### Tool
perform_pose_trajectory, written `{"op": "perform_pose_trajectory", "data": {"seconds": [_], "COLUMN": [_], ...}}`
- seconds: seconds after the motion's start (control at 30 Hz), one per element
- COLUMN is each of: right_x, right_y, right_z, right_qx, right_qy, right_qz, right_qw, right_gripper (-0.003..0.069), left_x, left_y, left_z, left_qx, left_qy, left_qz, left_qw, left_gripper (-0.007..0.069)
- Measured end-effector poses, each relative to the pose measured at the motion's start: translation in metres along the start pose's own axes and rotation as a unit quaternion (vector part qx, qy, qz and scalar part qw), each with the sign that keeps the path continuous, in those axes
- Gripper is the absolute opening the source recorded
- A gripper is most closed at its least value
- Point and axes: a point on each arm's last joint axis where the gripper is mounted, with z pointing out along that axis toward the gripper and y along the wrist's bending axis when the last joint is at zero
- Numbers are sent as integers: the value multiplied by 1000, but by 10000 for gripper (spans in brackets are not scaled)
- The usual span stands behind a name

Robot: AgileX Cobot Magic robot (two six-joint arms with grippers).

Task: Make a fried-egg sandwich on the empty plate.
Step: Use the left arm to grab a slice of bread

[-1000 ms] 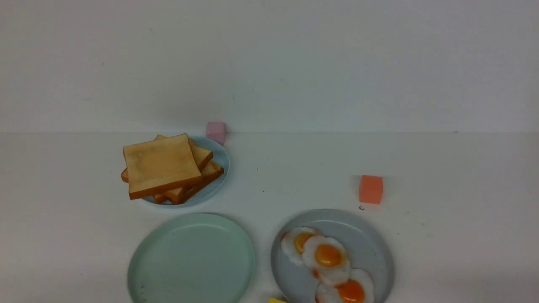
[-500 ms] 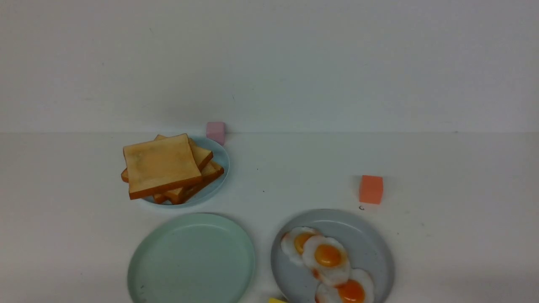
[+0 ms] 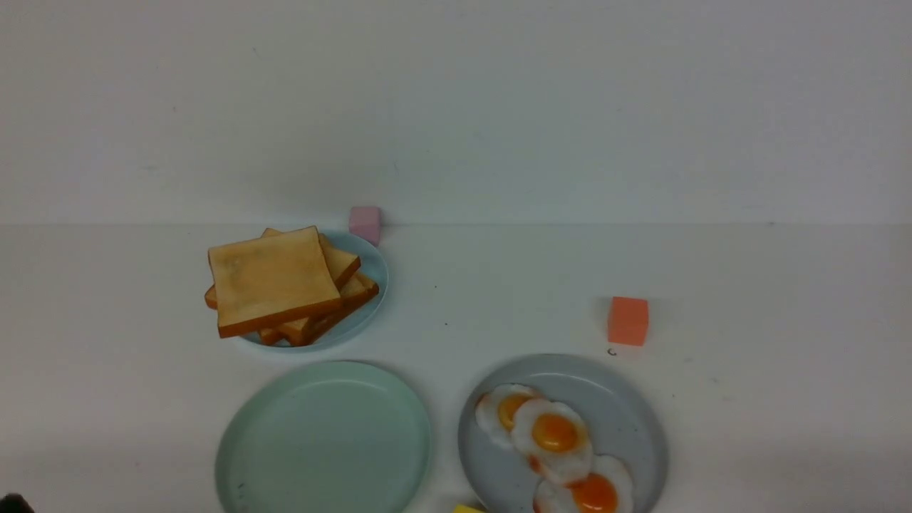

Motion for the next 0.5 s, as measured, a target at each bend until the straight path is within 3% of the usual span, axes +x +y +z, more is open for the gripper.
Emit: {"op": "perform_pose_trajectory", "data": {"seconds": [0.17, 0.4, 0.5], "right_x": [-8, -11, -18], "right_y": [0, 0, 0], "right_z": [0, -1, -2], "right_qx": [-1, -1, -7], "right_qy": [-44, -59, -98], "right_qz": [0, 0, 54], "right_qw": [999, 998, 994], "right_gripper": [241, 241, 241], "left_x": [-11, -12, -12], "left_y": [-3, -3, -3], "left_z": [-1, -1, -1], "left_qx": [17, 18, 19], "left_qy": [-59, -63, -68], "left_qz": [0, 0, -6], "left_qw": [998, 998, 997], "left_gripper": [238, 238, 238]}}
